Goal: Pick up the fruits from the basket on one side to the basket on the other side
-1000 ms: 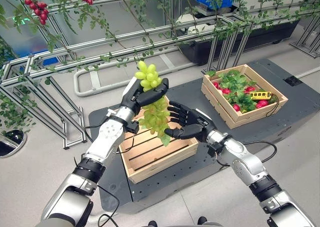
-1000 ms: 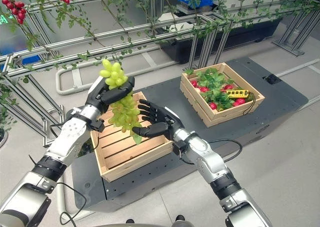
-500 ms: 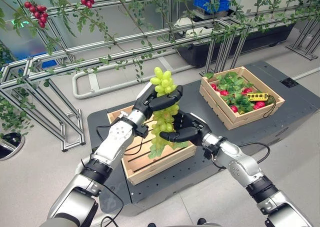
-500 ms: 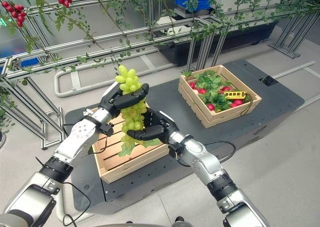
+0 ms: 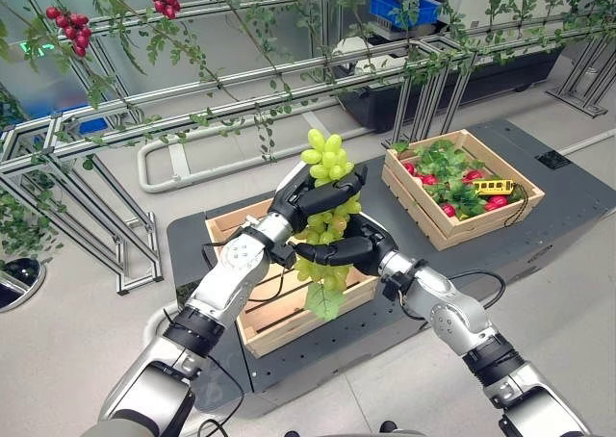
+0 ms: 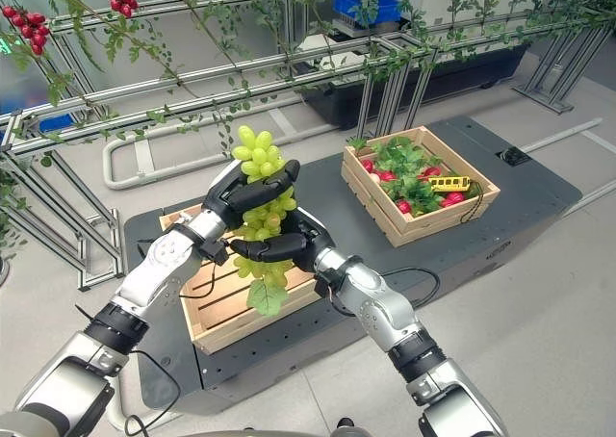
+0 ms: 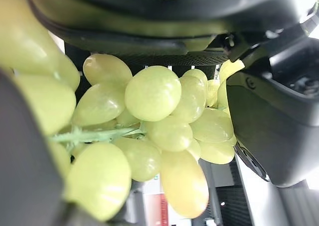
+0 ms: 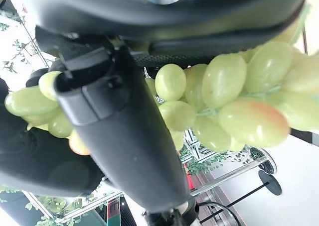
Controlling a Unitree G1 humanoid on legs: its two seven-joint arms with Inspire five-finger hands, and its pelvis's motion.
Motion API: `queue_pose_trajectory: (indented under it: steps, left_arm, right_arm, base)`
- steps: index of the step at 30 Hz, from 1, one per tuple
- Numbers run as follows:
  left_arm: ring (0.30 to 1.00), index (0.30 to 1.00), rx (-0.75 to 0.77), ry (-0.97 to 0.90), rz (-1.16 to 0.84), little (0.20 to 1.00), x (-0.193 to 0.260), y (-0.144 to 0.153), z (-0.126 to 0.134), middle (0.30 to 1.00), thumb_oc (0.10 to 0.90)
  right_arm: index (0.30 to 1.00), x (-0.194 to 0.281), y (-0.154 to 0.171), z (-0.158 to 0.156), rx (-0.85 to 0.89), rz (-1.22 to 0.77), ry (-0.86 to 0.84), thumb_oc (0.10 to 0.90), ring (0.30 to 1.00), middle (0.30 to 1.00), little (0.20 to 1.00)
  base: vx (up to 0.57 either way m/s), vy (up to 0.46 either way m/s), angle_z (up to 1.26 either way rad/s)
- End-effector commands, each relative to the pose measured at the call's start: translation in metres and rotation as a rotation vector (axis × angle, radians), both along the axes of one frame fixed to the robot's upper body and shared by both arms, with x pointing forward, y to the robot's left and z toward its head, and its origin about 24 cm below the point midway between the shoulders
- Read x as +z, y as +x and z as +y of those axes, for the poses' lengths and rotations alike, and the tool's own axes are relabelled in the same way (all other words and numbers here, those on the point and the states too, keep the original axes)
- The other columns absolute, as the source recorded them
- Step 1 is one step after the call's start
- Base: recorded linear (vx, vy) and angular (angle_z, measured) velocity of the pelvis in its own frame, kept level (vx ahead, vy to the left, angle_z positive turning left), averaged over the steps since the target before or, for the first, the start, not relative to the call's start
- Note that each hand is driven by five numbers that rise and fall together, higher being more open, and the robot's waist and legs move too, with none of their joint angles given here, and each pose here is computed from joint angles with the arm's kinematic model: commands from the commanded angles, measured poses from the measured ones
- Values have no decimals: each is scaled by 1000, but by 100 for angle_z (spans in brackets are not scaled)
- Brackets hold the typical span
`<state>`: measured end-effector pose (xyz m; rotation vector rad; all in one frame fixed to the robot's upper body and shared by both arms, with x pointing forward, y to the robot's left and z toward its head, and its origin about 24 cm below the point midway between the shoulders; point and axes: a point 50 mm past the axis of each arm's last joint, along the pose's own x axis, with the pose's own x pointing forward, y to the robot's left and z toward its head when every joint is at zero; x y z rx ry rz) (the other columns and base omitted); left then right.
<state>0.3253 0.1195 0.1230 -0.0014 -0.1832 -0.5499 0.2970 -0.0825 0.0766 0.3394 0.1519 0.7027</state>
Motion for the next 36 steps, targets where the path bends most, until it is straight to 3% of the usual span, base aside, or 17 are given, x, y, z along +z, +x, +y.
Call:
queue_pose_trajectory:
  steps: [1, 2, 14, 16, 17, 32, 36]
  left_arm:
    - [300, 300, -134, -113, -258, 300, 77, 10, -40, 300, 400]
    - [300, 300, -136, -115, -261, 300, 78, 9, -42, 300, 400]
    - [300, 300, -80, -158, -259, 300, 81, 11, -33, 300, 400]
    - [775, 775, -56, -173, -251, 775, 83, 12, -30, 775, 717]
    - [900, 900, -30, -179, -244, 900, 83, 14, -27, 900, 800]
    - [900, 900, 60, -114, -280, 900, 84, 17, 2, 900, 800]
    - [900, 900, 125, 13, -406, 900, 89, 10, 18, 900, 800]
  right_arm:
    - [855, 65, 14, 38, 47, -208, 251, 770, 855, 855, 855]
    - [300, 67, 15, 38, 42, -215, 262, 400, 300, 300, 300]
    - [300, 60, 20, 27, -14, -192, 262, 400, 300, 300, 300]
    - [300, 61, 21, 24, -31, -196, 269, 400, 300, 300, 300]
    - [300, 63, 22, 24, -40, -199, 276, 400, 300, 300, 300]
    - [300, 49, 24, -16, -207, -195, 260, 400, 300, 300, 300]
    - [300, 31, 18, -34, -264, -167, 221, 400, 300, 300, 300]
  base:
    - [0, 0, 0]
    - [0, 0, 0]
    - [0, 0, 0]
    - [0, 0, 0]
    - [0, 0, 0]
    - [0, 0, 0]
    - [0, 0, 0]
